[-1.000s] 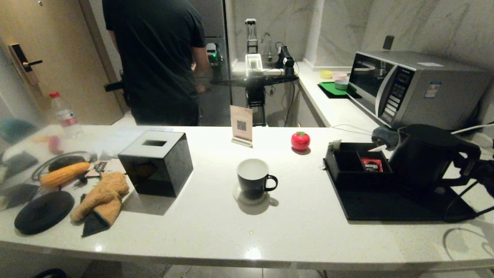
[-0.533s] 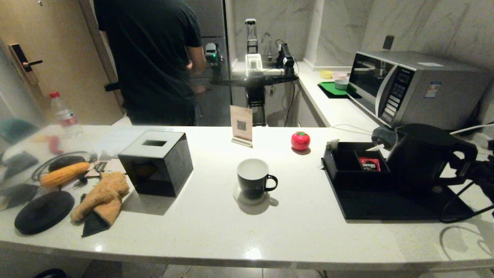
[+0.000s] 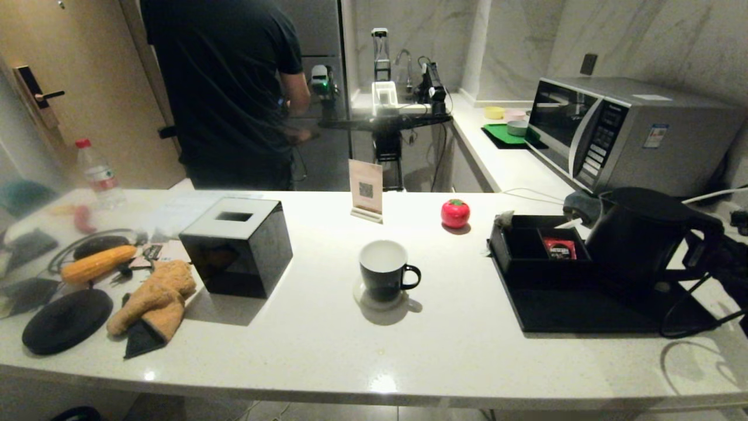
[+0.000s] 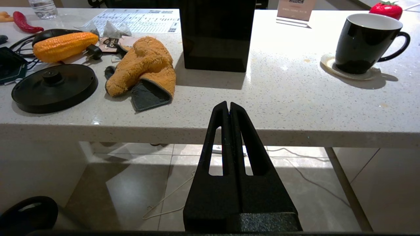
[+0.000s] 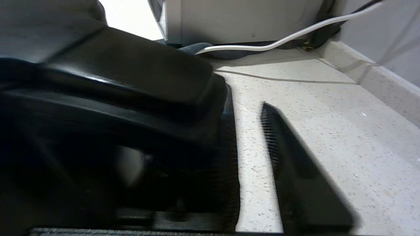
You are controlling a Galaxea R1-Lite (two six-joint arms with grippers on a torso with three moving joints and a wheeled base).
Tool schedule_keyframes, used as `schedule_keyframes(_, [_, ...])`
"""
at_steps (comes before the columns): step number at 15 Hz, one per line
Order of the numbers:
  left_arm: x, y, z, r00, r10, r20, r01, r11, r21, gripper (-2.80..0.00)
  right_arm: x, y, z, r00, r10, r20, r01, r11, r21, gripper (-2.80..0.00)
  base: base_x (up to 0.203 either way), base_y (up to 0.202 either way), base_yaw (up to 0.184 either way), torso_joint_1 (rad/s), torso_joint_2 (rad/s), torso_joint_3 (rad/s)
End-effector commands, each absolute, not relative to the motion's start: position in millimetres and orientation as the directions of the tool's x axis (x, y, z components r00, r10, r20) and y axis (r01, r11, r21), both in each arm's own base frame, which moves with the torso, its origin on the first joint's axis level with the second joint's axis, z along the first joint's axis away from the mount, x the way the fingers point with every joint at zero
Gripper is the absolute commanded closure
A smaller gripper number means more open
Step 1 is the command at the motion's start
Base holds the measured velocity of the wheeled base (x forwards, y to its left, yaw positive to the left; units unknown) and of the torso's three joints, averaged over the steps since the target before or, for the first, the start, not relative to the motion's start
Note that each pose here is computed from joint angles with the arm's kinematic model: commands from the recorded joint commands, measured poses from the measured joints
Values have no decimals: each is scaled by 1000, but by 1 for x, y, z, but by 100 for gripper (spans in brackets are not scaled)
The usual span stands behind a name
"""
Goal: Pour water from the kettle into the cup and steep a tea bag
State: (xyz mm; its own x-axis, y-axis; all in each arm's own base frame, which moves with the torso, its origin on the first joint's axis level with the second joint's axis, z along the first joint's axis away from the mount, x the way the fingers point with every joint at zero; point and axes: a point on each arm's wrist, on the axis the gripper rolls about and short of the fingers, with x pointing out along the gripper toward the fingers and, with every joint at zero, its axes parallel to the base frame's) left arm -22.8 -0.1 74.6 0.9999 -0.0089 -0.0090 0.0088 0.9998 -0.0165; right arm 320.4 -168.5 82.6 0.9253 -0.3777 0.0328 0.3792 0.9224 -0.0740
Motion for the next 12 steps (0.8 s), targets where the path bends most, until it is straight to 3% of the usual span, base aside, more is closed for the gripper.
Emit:
schedule_keyframes(1, [-23, 0, 75, 1000, -9, -9, 9, 1000, -17, 0, 319, -168, 90, 922, -377, 88, 383, 920, -81, 0, 0, 0, 0, 0, 0, 0])
schedule_keyframes(12, [-23, 0, 75, 1000, -9, -9, 9, 1000, -17, 0, 313, -164, 108, 919, -373, 131, 384, 921, -68, 0, 0, 0, 0, 3, 0, 0])
